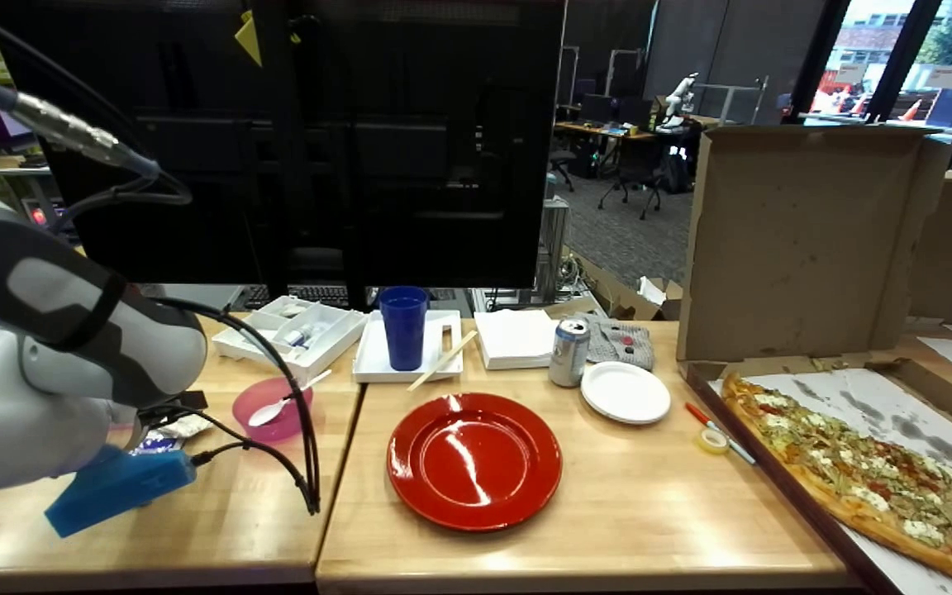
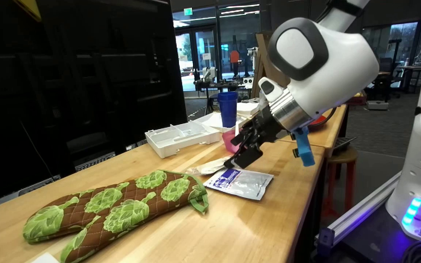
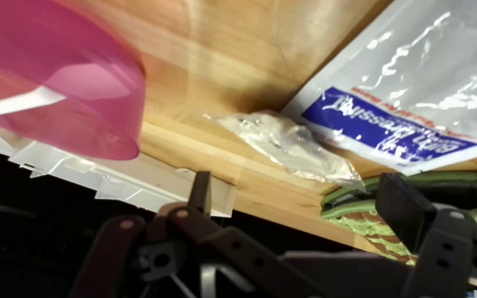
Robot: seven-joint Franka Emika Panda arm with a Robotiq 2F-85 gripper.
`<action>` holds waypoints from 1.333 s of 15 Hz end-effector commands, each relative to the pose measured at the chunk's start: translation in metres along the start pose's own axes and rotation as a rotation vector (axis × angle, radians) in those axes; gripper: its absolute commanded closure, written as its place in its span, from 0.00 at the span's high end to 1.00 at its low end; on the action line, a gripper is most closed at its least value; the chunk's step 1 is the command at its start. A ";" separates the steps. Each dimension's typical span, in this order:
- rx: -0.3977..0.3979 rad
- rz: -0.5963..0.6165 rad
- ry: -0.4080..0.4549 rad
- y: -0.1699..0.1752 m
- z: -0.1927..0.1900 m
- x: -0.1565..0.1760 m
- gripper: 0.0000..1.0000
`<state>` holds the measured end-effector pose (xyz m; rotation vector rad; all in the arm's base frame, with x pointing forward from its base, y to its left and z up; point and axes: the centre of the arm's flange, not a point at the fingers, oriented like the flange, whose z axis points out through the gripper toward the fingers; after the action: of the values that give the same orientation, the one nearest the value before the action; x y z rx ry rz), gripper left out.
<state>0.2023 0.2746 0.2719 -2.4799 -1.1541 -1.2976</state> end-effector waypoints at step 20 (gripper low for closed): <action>-0.207 0.224 0.056 0.220 -0.094 0.098 1.00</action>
<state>0.2986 0.1463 0.4421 -2.5686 -0.8114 -1.4966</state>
